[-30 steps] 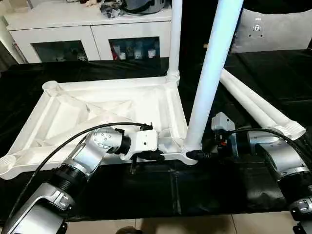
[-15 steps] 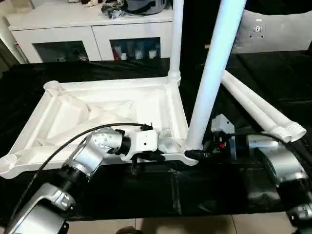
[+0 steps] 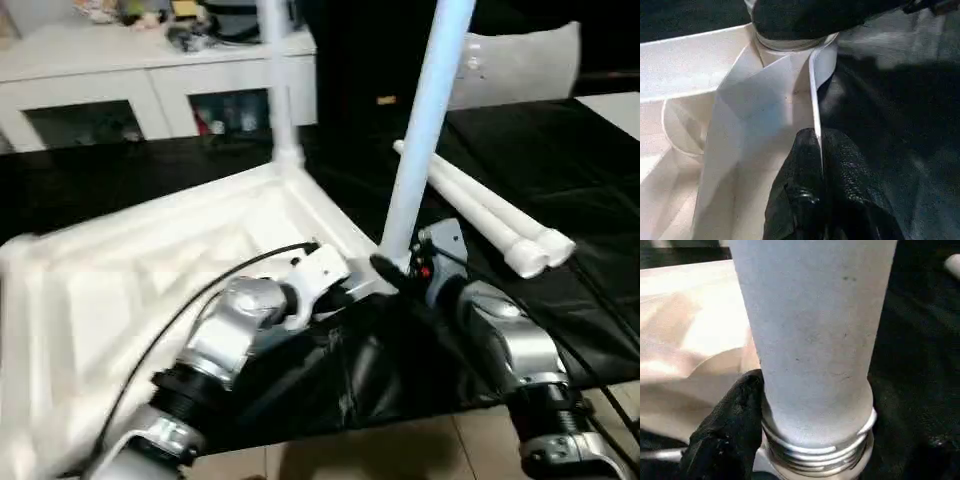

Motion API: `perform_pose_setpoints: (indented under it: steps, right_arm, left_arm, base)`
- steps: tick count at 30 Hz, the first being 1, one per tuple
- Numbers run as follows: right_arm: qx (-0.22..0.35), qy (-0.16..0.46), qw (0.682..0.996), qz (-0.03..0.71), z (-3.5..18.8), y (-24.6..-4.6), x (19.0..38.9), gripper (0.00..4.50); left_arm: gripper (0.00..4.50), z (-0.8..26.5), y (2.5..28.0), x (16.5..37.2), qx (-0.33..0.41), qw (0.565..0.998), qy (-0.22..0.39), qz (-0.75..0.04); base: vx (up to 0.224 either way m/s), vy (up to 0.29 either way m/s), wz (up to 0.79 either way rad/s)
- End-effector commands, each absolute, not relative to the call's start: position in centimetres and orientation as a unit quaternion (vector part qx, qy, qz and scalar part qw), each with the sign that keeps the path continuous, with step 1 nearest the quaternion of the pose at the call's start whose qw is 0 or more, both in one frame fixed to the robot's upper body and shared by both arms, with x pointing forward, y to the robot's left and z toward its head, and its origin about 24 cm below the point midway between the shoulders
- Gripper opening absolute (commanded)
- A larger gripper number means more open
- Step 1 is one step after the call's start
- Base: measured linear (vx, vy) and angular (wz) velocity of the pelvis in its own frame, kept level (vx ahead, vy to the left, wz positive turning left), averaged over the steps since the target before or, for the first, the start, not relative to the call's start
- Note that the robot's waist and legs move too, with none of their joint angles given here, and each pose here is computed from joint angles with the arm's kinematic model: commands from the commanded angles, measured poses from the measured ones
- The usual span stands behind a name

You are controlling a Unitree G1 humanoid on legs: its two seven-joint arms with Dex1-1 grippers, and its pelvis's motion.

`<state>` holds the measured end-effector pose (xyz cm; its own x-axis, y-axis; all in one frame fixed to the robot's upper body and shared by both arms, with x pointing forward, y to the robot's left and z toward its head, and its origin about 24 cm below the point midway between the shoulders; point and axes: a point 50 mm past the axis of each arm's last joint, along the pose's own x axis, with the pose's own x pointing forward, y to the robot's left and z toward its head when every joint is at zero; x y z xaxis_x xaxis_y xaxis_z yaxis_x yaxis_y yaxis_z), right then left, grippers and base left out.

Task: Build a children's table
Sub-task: Rotate leg to tighten

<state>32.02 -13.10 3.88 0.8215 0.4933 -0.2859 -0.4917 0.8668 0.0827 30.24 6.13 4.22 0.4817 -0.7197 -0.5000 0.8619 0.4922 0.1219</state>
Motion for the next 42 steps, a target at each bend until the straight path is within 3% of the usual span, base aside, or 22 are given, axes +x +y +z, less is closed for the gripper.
perform_pose_setpoints:
  steps: [1,4,11,14,18,22,25,32,36,42]
  right_arm:
    - [0.029,0.179,0.931,0.316,2.6,-9.9,31.1,3.28]
    - [0.044,0.173,0.933,0.313,2.8,-10.1,31.1,3.52]
    - [0.026,0.149,0.931,0.332,3.0,-12.6,30.1,4.19]
    - [0.011,0.141,0.925,0.354,3.4,-14.1,29.7,4.37]
    - [-0.028,0.123,0.902,0.413,5.3,-18.4,28.9,4.44]
    - [-0.075,0.134,0.875,0.460,6.4,-20.2,28.7,4.44]
    - [-0.124,0.132,0.848,0.499,7.2,-20.3,28.7,4.44]
    - [-0.142,0.145,0.798,0.568,7.7,-19.7,28.7,4.44]
    - [-0.135,0.165,0.770,0.601,7.4,-18.9,29.3,4.17]
    - [-0.127,0.177,0.749,0.625,7.1,-18.2,29.5,3.61]
  left_arm:
    - [0.00,5.5,4.2,30.2,0.203,0.831,0.163,-0.491]
    - [0.00,5.5,4.5,30.2,0.212,0.829,0.167,-0.489]
    - [0.00,5.3,6.3,30.3,0.227,0.824,0.173,-0.490]
    - [0.00,5.1,7.1,30.5,0.237,0.817,0.176,-0.496]
    - [0.00,4.9,9.0,30.1,0.263,0.778,0.180,-0.541]
    - [0.00,5.2,9.7,29.8,0.278,0.744,0.174,-0.582]
    - [0.00,5.3,9.8,29.5,0.289,0.709,0.171,-0.620]
    - [0.00,5.4,10.0,29.1,0.313,0.660,0.166,-0.663]
    - [0.00,5.4,10.1,28.9,0.327,0.630,0.166,-0.685]
    - [0.00,5.3,10.0,28.8,0.329,0.622,0.163,-0.692]
  base:
    - [0.000,0.000,0.00]
    - [0.000,0.000,0.00]
    - [0.000,0.000,0.00]
    - [0.000,0.000,0.00]
    - [0.000,0.000,0.00]
    - [0.000,0.000,0.00]
    - [0.000,0.000,0.00]
    - [0.000,0.000,0.00]
    - [0.000,0.000,0.00]
    - [0.000,0.000,0.00]
